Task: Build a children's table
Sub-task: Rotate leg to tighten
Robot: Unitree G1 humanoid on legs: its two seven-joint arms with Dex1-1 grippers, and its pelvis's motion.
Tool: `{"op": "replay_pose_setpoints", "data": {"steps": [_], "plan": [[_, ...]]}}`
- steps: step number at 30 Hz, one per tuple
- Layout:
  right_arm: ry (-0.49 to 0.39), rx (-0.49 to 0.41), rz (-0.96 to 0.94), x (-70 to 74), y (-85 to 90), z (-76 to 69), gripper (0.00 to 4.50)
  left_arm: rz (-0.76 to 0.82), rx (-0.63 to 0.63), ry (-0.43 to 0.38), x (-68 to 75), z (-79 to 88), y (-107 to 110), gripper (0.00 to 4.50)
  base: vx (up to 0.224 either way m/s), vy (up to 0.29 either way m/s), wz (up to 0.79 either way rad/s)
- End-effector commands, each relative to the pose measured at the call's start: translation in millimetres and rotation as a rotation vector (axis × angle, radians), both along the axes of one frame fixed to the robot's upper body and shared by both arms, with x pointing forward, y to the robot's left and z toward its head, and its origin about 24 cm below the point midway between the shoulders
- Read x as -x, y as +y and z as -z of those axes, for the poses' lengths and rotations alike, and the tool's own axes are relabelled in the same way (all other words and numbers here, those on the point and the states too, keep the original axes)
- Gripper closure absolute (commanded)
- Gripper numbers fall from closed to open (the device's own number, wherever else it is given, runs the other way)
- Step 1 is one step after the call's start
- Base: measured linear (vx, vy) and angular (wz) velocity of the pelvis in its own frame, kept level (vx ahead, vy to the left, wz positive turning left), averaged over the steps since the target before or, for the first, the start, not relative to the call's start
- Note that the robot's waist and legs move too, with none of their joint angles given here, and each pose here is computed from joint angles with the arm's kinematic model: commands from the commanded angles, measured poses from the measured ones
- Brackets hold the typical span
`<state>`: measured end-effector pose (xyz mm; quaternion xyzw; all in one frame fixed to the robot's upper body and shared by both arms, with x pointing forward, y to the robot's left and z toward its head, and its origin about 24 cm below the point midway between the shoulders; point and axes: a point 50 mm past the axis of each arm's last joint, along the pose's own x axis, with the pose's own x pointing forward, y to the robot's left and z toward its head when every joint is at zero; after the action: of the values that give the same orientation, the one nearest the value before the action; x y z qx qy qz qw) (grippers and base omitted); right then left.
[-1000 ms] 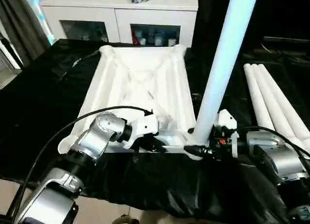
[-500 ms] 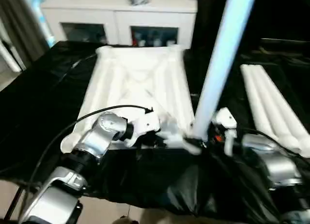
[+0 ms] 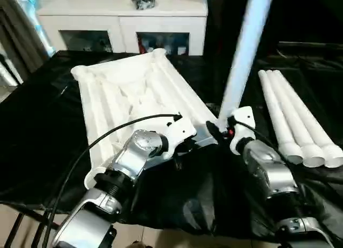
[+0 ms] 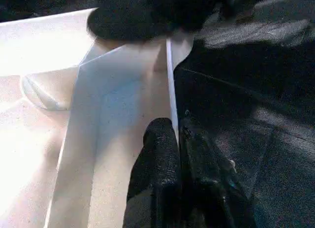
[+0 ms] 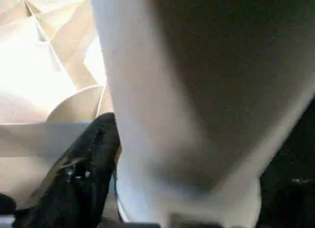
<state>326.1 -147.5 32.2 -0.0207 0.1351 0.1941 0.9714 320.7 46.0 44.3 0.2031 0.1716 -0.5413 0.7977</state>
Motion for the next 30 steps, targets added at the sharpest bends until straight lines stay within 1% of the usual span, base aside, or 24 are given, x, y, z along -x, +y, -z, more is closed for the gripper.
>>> {"op": "replay_pose_setpoints", "data": {"steps": [1,2,3,5,6,8,9,10,11,13,14,16,17,20,22,23,24,26,28,30], "plan": [[0.045,-0.038,-0.174,8.0,34.7,8.6,0.62,0.184,0.071,-0.055,13.6,-14.6,-36.5,4.50,0.000,0.000,0.00],[0.024,-0.030,-0.214,9.5,26.9,5.0,0.62,0.210,0.066,-0.056,14.6,-14.1,-30.0,4.50,0.000,0.000,0.00],[0.024,-0.030,-0.214,9.5,26.9,5.0,0.62,0.210,0.066,-0.056,14.6,-14.1,-30.0,4.50,0.000,0.000,0.00],[-0.011,-0.013,-0.302,13.4,15.3,-1.3,0.62,0.249,0.050,-0.055,16.2,-12.4,-18.8,4.50,0.000,0.000,0.00],[-0.012,-0.012,-0.311,13.8,14.4,-1.8,0.62,0.251,0.049,-0.054,16.2,-12.4,-17.9,4.50,0.000,0.000,0.00],[-0.018,0.003,-0.449,21.8,0.6,-8.3,0.62,0.293,0.044,-0.038,17.3,-12.2,-4.4,4.50,0.000,0.000,0.00],[-0.018,0.003,-0.449,21.8,0.6,-8.3,0.62,0.293,0.044,-0.038,17.3,-12.2,-4.4,4.50,0.000,0.000,0.00],[-0.015,0.007,-0.493,24.6,-3.5,-10.0,0.62,0.309,0.045,-0.030,18.0,-12.4,-0.2,4.50,0.000,0.000,0.00],[-0.015,0.007,-0.493,24.6,-3.5,-10.0,0.62,0.309,0.045,-0.030,18.0,-12.4,-0.2,4.50,0.000,0.000,0.00],[0.010,0.016,-0.620,34.1,-12.6,-14.1,0.62,0.357,0.029,-0.009,19.0,-12.8,11.2,4.50,0.000,0.000,0.00],[0.010,0.016,-0.620,34.1,-12.6,-14.1,0.62,0.357,0.029,-0.009,19.0,-12.8,11.2,4.50,0.000,0.000,0.00],[0.060,0.029,-0.770,45.9,-20.9,-17.8,0.62,0.416,-0.003,0.014,19.6,-12.9,24.2,4.50,0.000,0.000,0.00],[0.060,0.029,-0.770,45.9,-20.9,-17.8,0.62,0.416,-0.003,0.014,19.6,-12.9,24.2,4.50,0.000,0.000,0.00],[0.113,0.043,-0.884,53.9,-23.1,-19.7,0.62,0.461,-0.032,0.035,19.5,-13.7,34.1,4.50,0.000,0.000,0.00],[0.137,0.051,-0.934,56.8,-22.8,-20.0,0.89,0.484,-0.054,0.046,19.7,-13.6,39.3,4.50,0.000,0.000,0.00],[0.137,0.051,-0.934,56.8,-22.8,-20.0,0.89,0.484,-0.054,0.046,19.7,-13.6,39.3,4.50,0.000,0.000,0.00],[0.145,0.056,-0.955,57.5,-22.1,-20.0,0.99,0.495,-0.070,0.047,19.5,-13.4,42.6,4.50,0.000,0.000,0.00],[0.147,0.056,-0.959,57.5,-21.9,-20.1,0.99,0.497,-0.074,0.048,19.3,-13.4,43.4,4.50,0.000,0.000,0.00],[0.150,0.057,-0.966,57.5,-21.3,-20.1,1.27,0.499,-0.080,0.048,19.0,-13.5,44.8,4.50,0.000,0.000,0.00],[0.167,0.041,-0.979,59.6,-17.1,-17.5,1.34,0.474,-0.083,0.045,16.0,-13.0,47.6,4.50,0.000,0.000,0.00]]}}
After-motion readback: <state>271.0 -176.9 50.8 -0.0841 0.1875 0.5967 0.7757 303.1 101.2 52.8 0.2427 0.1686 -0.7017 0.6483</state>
